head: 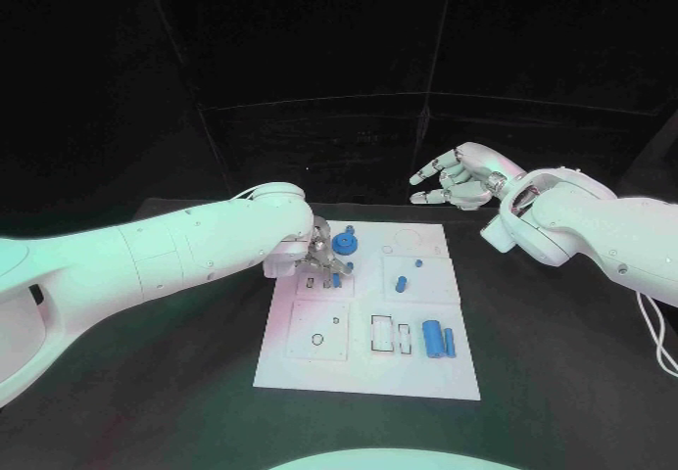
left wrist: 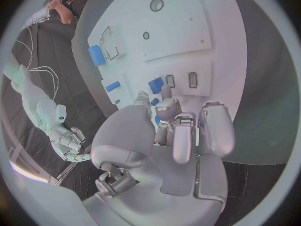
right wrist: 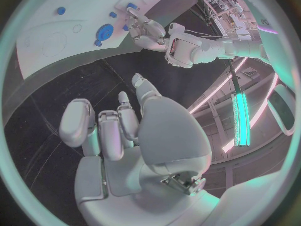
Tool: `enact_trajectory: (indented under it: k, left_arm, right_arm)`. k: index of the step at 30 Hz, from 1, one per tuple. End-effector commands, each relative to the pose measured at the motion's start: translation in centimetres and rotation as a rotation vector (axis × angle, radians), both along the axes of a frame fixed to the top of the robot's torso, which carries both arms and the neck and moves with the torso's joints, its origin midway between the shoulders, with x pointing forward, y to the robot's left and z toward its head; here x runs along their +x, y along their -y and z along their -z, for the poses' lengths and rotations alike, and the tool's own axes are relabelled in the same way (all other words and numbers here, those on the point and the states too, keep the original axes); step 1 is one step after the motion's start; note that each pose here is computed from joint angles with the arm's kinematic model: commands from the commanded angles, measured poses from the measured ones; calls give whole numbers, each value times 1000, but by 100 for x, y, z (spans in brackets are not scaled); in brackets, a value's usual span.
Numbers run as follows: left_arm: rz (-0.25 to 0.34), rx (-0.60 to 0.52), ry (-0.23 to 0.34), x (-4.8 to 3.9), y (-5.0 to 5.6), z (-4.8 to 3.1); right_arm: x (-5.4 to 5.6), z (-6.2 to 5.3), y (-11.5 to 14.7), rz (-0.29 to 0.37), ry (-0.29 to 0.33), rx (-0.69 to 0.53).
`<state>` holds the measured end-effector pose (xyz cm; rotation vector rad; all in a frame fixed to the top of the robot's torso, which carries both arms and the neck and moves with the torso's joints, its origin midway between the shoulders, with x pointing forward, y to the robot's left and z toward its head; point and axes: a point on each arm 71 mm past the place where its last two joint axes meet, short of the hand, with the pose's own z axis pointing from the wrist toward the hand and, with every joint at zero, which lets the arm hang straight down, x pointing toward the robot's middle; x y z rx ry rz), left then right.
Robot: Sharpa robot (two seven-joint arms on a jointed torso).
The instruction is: Assemble the parts on the task board
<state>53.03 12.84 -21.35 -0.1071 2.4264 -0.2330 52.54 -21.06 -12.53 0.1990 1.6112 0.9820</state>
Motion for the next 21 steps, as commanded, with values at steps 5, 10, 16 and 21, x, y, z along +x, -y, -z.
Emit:
enact_trajectory:
  k: [5,10,16,21]
  left_arm:
    - [21,32,-21,-4,9,10]
    - [24,33,-22,-10,20,16]
    - [32,31,-24,-14,44,19]
    - [38,29,-25,-17,66,22]
  right_arm:
    - [12,-2,-32,-11,-6,-5]
    - [18,2,-40,-12,-9,-6]
    - [25,7,-54,-14,-11,-7]
    - [30,11,-67,-16,-14,-8]
